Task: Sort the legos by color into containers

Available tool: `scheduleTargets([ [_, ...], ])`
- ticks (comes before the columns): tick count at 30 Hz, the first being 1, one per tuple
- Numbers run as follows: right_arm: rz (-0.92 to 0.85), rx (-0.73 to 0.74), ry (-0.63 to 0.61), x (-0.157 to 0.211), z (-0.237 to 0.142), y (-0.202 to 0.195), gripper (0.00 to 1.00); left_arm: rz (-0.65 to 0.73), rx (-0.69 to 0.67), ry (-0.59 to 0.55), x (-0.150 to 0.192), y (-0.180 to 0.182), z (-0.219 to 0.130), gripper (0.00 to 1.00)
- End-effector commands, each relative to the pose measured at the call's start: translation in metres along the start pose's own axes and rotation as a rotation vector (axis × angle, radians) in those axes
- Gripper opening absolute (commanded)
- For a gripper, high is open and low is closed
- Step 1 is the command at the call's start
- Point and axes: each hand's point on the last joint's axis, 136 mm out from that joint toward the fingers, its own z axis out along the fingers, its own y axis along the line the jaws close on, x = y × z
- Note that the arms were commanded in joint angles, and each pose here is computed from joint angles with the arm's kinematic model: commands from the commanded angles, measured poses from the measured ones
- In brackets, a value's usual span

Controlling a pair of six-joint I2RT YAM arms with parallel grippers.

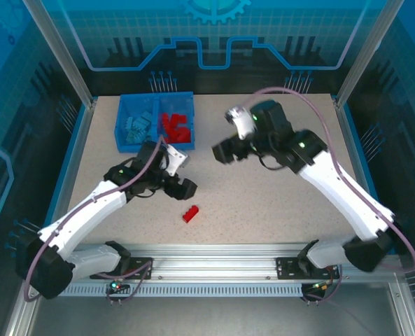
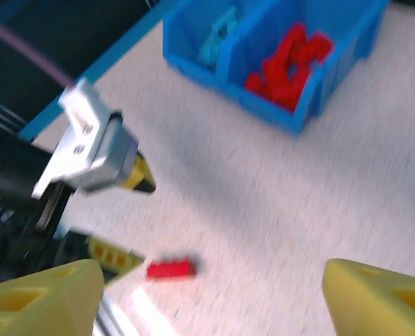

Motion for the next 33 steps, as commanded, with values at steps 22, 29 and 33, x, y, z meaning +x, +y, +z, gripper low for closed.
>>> scheduleTargets([
  [22,0.258,-0.165,0.308,0.123,0.008,0.003,1.00,-0.162,-0.274,0.414,0.099,0.022,0.100,0.43],
  [29,0.264,-0.157,0.305,0.123,0.007,0.003,1.00,-0.161,-0.285,0.432,0.102,0.025,0.109,0.28],
  [33,0.270,-0.175,0.305,0.123,0.007,0.005,1.00,-0.168,-0.274,0.370,0.083,0.021,0.102,0.14],
])
